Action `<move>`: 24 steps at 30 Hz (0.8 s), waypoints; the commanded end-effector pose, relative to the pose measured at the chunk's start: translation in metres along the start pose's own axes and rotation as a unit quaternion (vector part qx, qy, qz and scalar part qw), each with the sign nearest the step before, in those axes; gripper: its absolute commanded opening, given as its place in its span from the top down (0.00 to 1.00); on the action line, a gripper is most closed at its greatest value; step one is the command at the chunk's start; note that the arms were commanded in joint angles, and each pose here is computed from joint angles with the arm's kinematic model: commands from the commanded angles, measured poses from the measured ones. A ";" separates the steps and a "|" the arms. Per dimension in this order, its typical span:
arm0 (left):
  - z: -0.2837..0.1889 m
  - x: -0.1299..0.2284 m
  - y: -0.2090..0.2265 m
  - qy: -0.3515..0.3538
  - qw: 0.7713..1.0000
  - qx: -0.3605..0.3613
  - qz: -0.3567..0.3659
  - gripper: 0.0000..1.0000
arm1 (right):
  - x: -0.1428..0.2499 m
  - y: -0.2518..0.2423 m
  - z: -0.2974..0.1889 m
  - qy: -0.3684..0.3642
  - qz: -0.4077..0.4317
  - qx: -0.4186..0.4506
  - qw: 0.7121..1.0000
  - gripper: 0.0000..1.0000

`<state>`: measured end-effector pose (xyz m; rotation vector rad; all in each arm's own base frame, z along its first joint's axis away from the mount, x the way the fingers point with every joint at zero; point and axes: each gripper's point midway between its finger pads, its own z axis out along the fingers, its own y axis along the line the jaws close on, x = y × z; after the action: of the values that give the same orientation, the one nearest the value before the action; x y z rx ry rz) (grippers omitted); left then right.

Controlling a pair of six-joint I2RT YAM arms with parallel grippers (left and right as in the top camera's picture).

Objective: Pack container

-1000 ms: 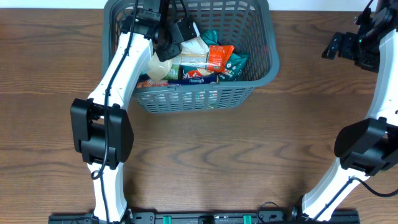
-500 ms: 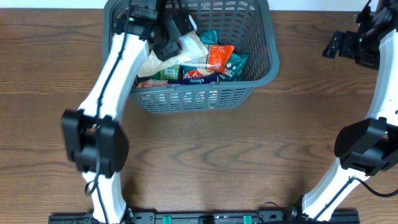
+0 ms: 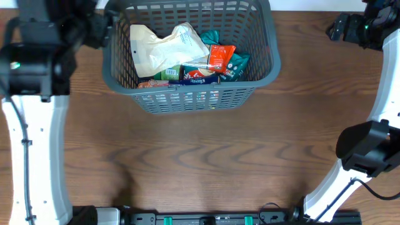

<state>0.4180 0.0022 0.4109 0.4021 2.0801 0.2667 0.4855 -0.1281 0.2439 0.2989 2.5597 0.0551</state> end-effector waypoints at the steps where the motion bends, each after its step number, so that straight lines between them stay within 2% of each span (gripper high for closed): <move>1: -0.010 0.019 0.019 0.009 0.997 -0.010 -0.074 0.19 | -0.019 0.011 -0.070 -0.075 -0.015 -0.003 0.997 0.01; 8: -0.014 0.077 0.015 0.031 0.991 0.013 -0.129 0.22 | 0.003 0.014 -0.160 -0.118 -0.022 0.030 0.992 0.01; 13: -0.011 0.122 -0.007 0.025 0.991 0.009 -0.133 0.22 | 0.035 0.029 -0.191 -0.121 -0.048 0.024 0.991 0.01; 19: -0.034 0.157 -0.030 -0.029 0.990 -0.008 -0.135 0.22 | 0.091 0.060 -0.191 -0.151 -0.089 -0.005 0.984 0.01; 24: -0.060 0.181 -0.047 -0.078 0.989 -0.028 -0.126 0.21 | 0.166 0.074 -0.158 -0.164 -0.107 -0.029 0.980 0.01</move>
<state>0.2866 0.0309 0.2854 0.1298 1.9957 0.1401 0.3040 -0.0257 0.3300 0.0236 2.2241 -0.0094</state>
